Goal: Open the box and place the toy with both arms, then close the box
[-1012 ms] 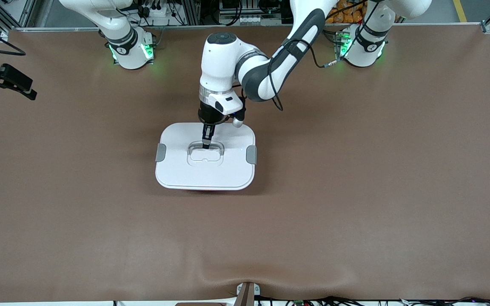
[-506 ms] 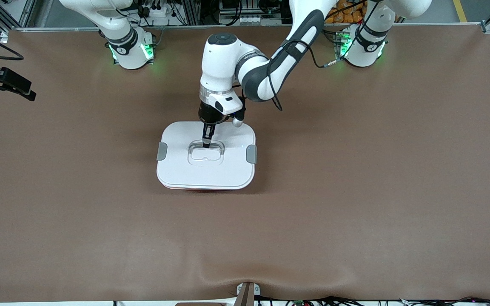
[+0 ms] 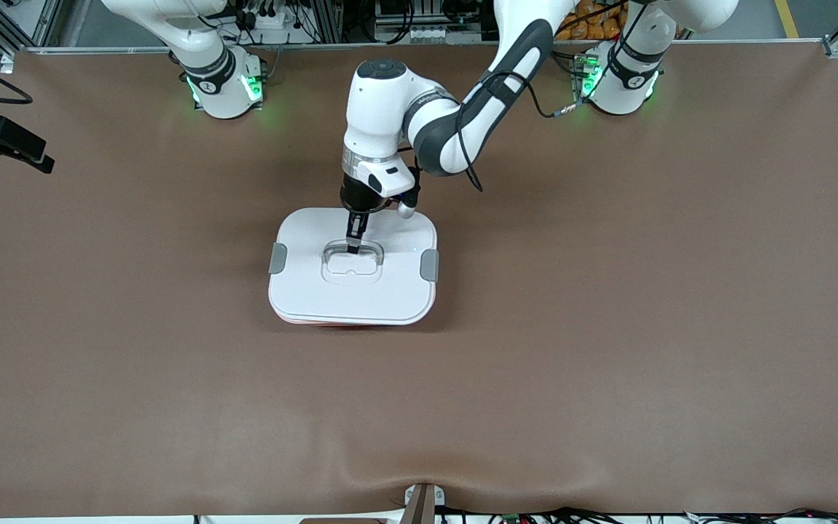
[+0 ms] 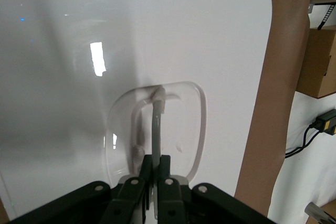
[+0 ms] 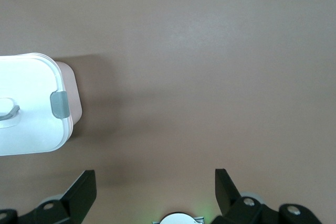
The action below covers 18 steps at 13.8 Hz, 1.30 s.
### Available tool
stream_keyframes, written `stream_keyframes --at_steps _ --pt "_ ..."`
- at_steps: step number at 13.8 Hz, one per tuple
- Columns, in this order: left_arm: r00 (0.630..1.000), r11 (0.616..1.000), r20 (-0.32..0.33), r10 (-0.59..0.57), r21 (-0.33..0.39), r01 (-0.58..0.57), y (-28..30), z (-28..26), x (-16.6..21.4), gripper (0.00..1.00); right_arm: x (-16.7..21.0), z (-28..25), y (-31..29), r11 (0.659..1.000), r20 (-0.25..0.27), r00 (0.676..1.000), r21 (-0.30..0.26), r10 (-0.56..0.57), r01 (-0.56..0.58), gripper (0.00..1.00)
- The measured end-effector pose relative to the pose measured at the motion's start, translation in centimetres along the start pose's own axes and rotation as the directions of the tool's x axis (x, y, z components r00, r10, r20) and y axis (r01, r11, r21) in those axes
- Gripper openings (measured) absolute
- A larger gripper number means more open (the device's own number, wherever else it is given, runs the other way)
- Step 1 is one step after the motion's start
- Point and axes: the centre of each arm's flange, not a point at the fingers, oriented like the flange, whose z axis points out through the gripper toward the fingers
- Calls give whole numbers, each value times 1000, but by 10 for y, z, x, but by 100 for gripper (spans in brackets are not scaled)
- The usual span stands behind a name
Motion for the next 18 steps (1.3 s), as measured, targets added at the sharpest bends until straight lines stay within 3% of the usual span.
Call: stream_keyframes --at_steps 8,10,11,18 --pt "1000 1000 17 -5 -4 6 -3 5 0 7 1 6 0 1000 27 1000 -1 0 0 100" --pt "1000 1000 23 -5 -4 5 -4 7 2 7 9 34 -2 1000 127 992 -10 0 1 100" --pt "1000 1000 25 -4 -5 5 -4 7 2 7 17 45 -4 1000 142 990 -12 -2 4 100" --pt "999 1000 31 -10 -6 10 -6 8 4 7 25 15 -5 1000 58 998 -7 -3 3 100"
